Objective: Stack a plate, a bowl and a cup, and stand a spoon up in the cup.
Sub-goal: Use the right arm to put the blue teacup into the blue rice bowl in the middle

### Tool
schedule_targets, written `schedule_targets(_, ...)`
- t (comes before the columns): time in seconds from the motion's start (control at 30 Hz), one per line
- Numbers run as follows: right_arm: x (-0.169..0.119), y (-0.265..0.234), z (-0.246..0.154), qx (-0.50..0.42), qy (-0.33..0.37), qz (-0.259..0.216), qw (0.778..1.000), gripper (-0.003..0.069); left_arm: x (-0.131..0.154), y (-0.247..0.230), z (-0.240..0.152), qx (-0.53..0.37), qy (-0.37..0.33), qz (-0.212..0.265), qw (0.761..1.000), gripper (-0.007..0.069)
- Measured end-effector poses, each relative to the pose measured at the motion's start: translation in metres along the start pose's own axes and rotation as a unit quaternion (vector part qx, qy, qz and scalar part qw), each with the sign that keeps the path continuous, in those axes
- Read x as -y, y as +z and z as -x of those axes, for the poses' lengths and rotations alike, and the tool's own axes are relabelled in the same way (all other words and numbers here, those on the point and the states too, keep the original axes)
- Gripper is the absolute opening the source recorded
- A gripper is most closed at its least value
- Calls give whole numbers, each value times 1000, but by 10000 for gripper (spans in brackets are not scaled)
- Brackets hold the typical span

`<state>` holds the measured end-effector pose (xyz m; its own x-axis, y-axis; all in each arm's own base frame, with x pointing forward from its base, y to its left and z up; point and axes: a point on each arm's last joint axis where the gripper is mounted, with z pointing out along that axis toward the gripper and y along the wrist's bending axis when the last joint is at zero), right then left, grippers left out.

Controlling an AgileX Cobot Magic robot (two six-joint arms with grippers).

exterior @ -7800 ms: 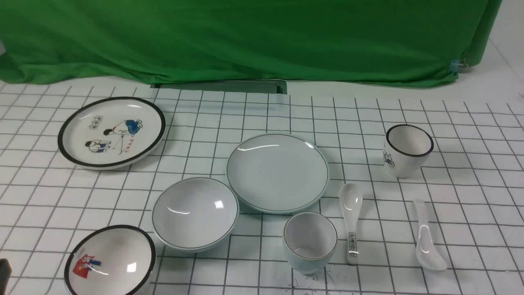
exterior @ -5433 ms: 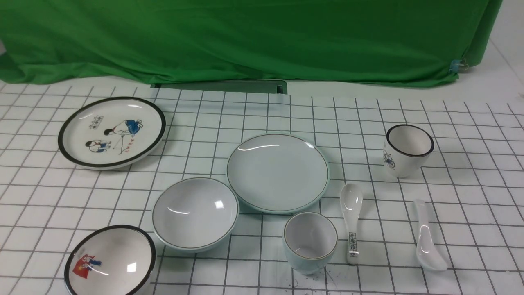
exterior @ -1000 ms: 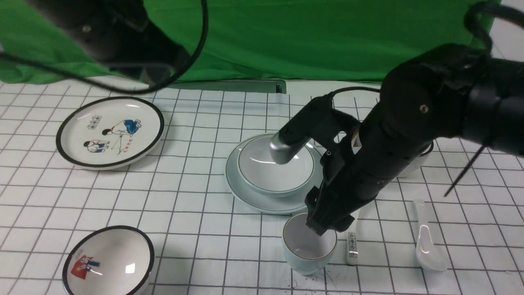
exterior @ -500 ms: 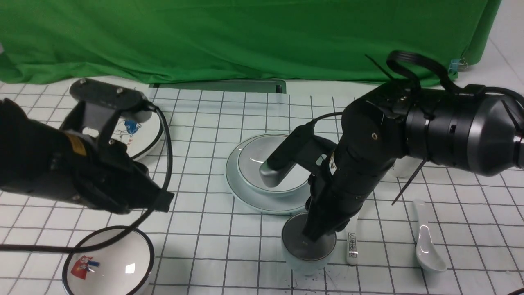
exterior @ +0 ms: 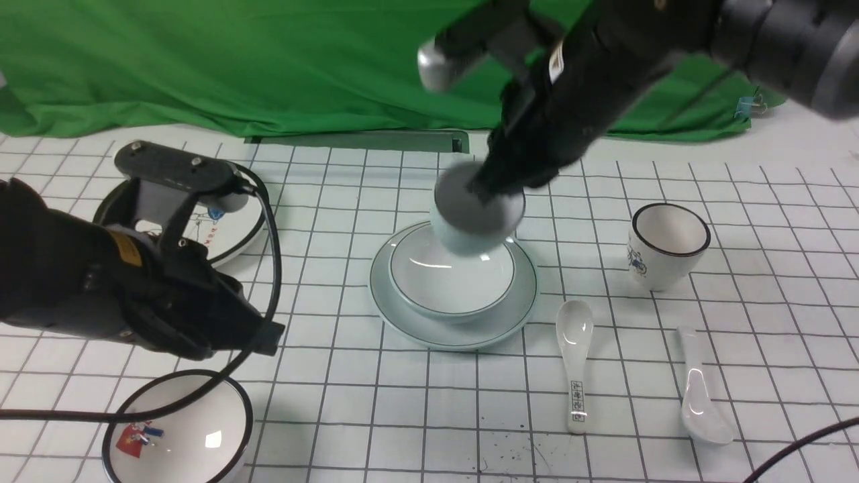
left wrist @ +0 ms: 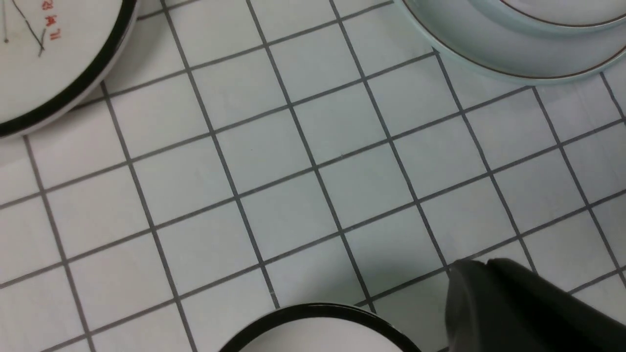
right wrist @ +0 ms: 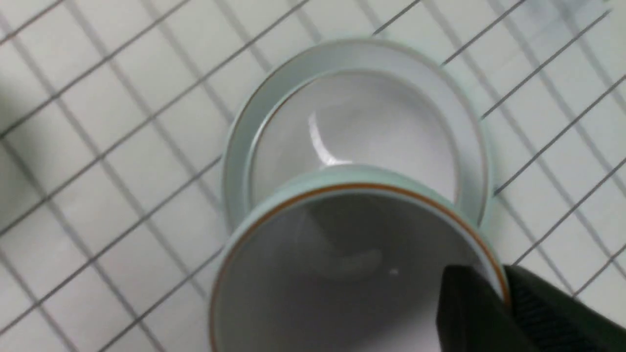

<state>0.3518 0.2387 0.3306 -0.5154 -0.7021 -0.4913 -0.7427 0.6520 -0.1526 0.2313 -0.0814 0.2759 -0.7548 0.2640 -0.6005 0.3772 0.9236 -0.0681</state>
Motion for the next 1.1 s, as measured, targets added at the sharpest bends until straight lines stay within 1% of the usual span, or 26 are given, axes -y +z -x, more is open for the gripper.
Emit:
schedule_targets(0.07,10,20,6,-14,14,-1,1000,71,0,0,0,1,0,0,1000,-36)
schedule_targets(0.1,10,23,6,-17,16,-1,1000,71,0,0,0,1,0,0,1000,-36)
schedule_targets(0.13,14,41,8,-34,22,3,999,71,0,0,0,0,0,0,1000,-36)
schedule_targets(0.23,13,75,6,-67,31,19,997,71,0,0,0,0,0,0,1000,-36)
schedule_targets(0.37,11,102,2,-90,34,30,995,71,0,0,0,1,0,0,1000,-36)
schedule_targets(0.63,13,110,1,-92,41,31,994,80,0,0,2,13,0,2,1000,-36)
schedule_targets(0.7,13,110,1,-93,46,30,994,143,-1,0,3,19,0,3,1000,-36)
schedule_targets(0.8,14,103,2,-104,48,31,993,318,-1,0,3,19,0,4,1000,-36)
schedule_targets(0.83,13,102,2,-106,48,32,993,331,-1,0,3,20,0,4,1000,-36)
schedule_targets(0.87,15,89,5,-110,44,30,992,435,-1,0,3,20,0,4,1000,-36)
schedule_targets(0.93,18,66,9,-99,40,18,994,510,-1,0,3,20,0,4,1000,-36)
schedule_targets(0.97,20,51,11,-88,38,8,995,539,-1,0,3,20,0,4,1000,-36)
schedule_targets(1.03,20,34,14,-75,37,2,997,552,-1,0,3,20,0,4,1000,-36)
schedule_targets(1.07,21,1,16,-46,37,-9,998,563,-1,0,3,20,0,4,1000,-36)
schedule_targets(1.1,20,-21,13,-32,37,-14,999,566,-1,0,3,20,0,4,1000,-36)
